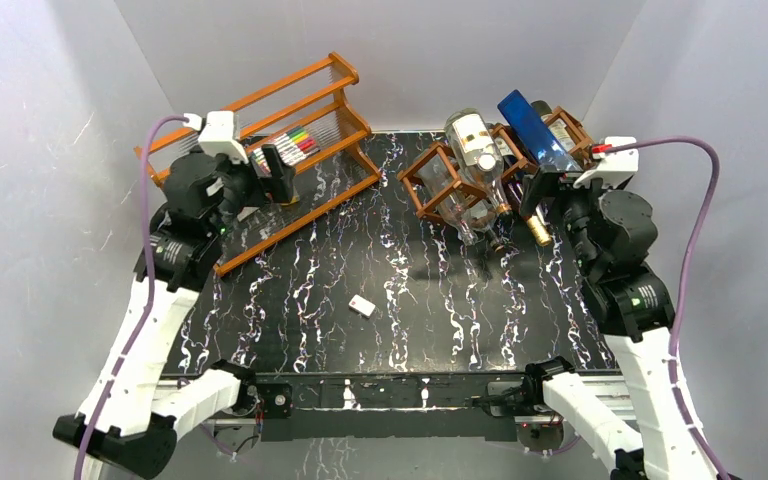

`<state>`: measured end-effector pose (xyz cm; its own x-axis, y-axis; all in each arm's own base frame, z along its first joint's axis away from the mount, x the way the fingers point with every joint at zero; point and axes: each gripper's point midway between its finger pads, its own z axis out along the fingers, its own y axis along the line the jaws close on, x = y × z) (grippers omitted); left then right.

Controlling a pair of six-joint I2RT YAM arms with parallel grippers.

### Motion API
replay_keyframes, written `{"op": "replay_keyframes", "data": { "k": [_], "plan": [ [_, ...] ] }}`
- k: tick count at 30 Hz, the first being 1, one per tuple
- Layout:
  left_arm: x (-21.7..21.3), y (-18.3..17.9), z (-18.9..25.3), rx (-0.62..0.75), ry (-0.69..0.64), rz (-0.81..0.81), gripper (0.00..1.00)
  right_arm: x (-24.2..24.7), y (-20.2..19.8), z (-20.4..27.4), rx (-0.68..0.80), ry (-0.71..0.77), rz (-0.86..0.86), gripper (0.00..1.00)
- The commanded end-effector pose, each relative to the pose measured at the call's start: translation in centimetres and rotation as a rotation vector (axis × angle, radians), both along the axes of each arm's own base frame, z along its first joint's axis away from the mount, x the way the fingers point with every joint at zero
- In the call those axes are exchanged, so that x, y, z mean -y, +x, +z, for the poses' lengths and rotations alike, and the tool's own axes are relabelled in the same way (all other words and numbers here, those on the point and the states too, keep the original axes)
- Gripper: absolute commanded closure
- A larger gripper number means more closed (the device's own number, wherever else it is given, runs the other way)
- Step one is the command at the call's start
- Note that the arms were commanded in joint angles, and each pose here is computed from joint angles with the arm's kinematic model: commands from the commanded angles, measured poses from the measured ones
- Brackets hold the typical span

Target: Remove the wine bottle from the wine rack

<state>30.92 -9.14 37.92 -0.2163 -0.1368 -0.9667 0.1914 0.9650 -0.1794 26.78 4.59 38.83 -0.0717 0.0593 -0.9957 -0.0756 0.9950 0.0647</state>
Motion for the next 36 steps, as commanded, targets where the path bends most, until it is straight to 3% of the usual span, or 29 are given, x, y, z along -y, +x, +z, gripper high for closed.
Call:
{"op": "replay_keyframes", "data": {
  "k": [1,12,26,32,36],
  "plan": [
    [1.8,0.1,0.0,-0.047,-0.007,-0.028,0.02,0.5,1.4,0.5,0.008,0.058,-0.078,0.02],
    [7.1,0.1,-5.3,-0.245,0.013,-0.184,0.02,0.6,4.8,-5.2,-0.179,0.132,-0.239,0.02],
    [10.7,-2.8,-12.2,-0.495,-0.019,-0.362,0.02,-4.9,5.2,-9.9,-0.356,0.109,0.041,0.02],
    [11.8,-3.9,-13.8,-0.586,-0.079,-0.403,0.02,-3.3,6.3,-11.9,-0.431,0.070,-0.081,0.02],
    [12.9,-4.8,-14.1,-0.599,-0.122,-0.467,0.02,-4.4,7.3,-12.9,-0.489,0.014,-0.016,0.02]
  ]
}}
